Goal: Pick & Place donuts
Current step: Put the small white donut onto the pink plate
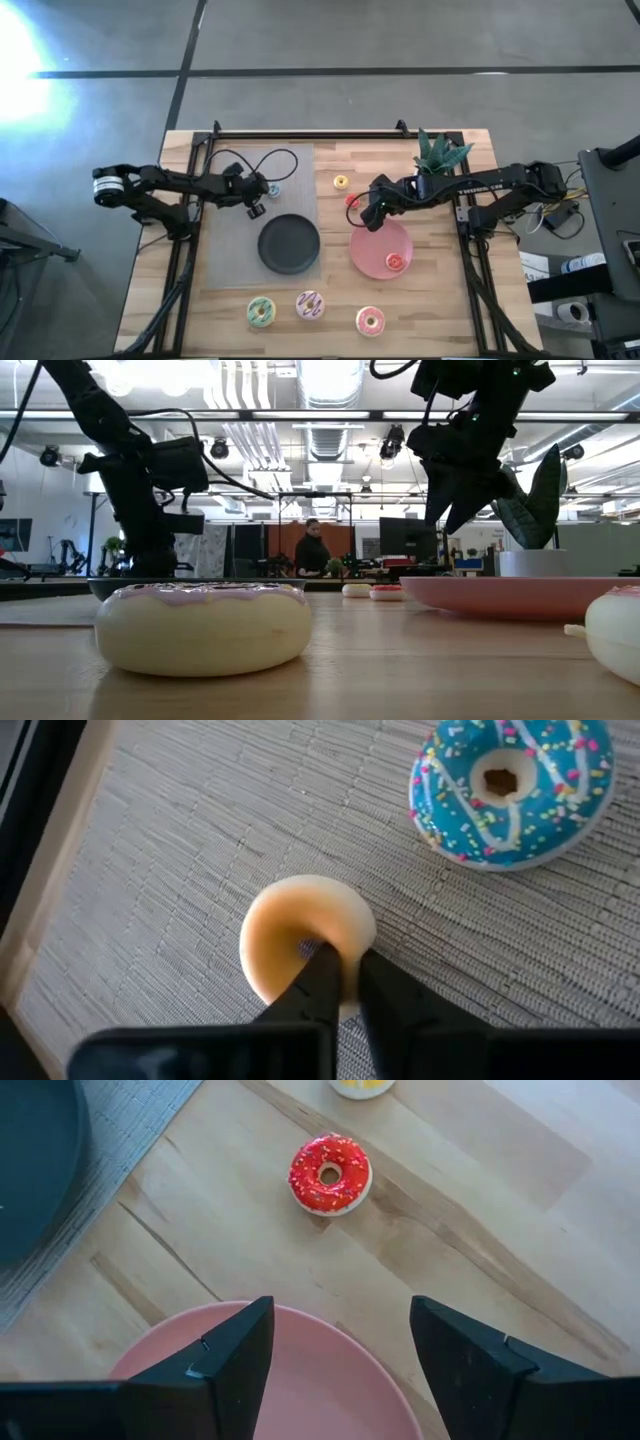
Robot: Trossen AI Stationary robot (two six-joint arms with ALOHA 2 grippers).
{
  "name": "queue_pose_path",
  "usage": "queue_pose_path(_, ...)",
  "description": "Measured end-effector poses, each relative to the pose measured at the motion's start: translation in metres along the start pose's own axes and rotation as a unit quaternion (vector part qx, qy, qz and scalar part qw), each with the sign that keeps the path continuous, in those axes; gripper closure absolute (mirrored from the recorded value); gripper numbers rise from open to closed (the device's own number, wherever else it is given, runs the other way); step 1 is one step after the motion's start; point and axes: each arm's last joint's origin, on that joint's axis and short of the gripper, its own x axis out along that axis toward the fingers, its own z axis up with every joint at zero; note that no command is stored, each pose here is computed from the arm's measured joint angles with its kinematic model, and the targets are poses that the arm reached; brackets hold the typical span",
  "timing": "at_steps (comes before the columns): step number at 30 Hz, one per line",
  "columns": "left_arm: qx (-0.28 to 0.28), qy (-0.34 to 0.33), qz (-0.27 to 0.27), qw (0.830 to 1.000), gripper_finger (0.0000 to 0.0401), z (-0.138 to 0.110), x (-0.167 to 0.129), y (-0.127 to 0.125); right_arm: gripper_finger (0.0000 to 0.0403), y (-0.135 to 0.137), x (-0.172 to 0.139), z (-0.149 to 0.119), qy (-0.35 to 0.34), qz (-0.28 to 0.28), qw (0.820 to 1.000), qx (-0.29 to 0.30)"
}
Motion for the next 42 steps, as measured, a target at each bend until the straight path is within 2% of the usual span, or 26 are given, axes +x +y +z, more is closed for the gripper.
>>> queue_pose_path(5,-0.037,-0.012,-0.008,0.999,0.04,0.013,-0.007,0.002,0.018,0.003,0.0,0.003,-0.012,0.015,1.0,-0.004)
queue_pose_path(10,-0.079,-0.048,-0.031,0.995,0.0401,0.042,-0.035,0.013,0.018,0.008,-0.001,0.008,-0.025,0.057,0.998,-0.019)
queue_pose_path(12,-0.101,-0.076,-0.072,0.989,0.0401,0.055,-0.054,0.019,0.018,0.011,-0.001,0.012,-0.036,0.082,0.995,-0.033)
queue_pose_path(14,-0.137,-0.108,-0.159,0.972,0.0401,0.068,-0.073,0.025,0.018,0.015,-0.002,0.017,-0.052,0.116,0.991,-0.05)
queue_pose_path(16,-0.168,-0.133,-0.278,0.936,0.0401,0.078,-0.089,0.031,0.018,0.019,-0.004,0.023,-0.074,0.148,0.983,-0.079)
queue_pose_path(18,-0.18,-0.162,-0.409,0.88,0.0401,0.086,-0.101,0.035,0.018,0.023,-0.006,0.028,-0.107,0.168,0.973,-0.12)
queue_pose_path(20,-0.171,-0.195,-0.508,0.821,0.0401,0.091,-0.111,0.038,0.018,0.027,-0.009,0.033,-0.144,0.18,0.958,-0.169)
queue_pose_path(22,-0.158,-0.231,-0.57,0.773,0.0401,0.097,-0.118,0.039,0.0179,0.03,-0.012,0.037,-0.18,0.184,0.94,-0.222)
queue_pose_path(24,-0.149,-0.25,-0.615,0.733,0.0401,0.103,-0.121,0.04,0.0177,0.034,-0.015,0.04,-0.209,0.183,0.922,-0.271)
queue_pose_path(26,-0.147,-0.256,-0.643,0.706,0.0401,0.109,-0.12,0.039,0.0173,0.036,-0.02,0.044,-0.224,0.181,0.91,-0.298)
queue_pose_path(28,-0.154,-0.244,-0.654,0.699,0.0401,0.112,-0.113,0.034,0.0169,0.04,-0.027,0.05,-0.239,0.185,0.905,-0.3)
queue_pose_path(32,-0.151,-0.202,-0.664,0.704,0.0401,0.116,-0.092,0.017,0.016,0.046,-0.043,0.061,-0.259,0.191,0.898,-0.299)
queue_pose_path(37,-0.12,-0.171,-0.686,0.698,0.0401,0.123,-0.081,-0.004,0.0153,0.05,-0.056,0.062,-0.227,0.176,0.898,-0.334)
queue_pose_path(42,-0.1,-0.177,-0.692,0.692,0.0401,0.137,-0.083,-0.011,0.0157,0.052,-0.063,0.061,-0.208,0.172,0.898,-0.348)
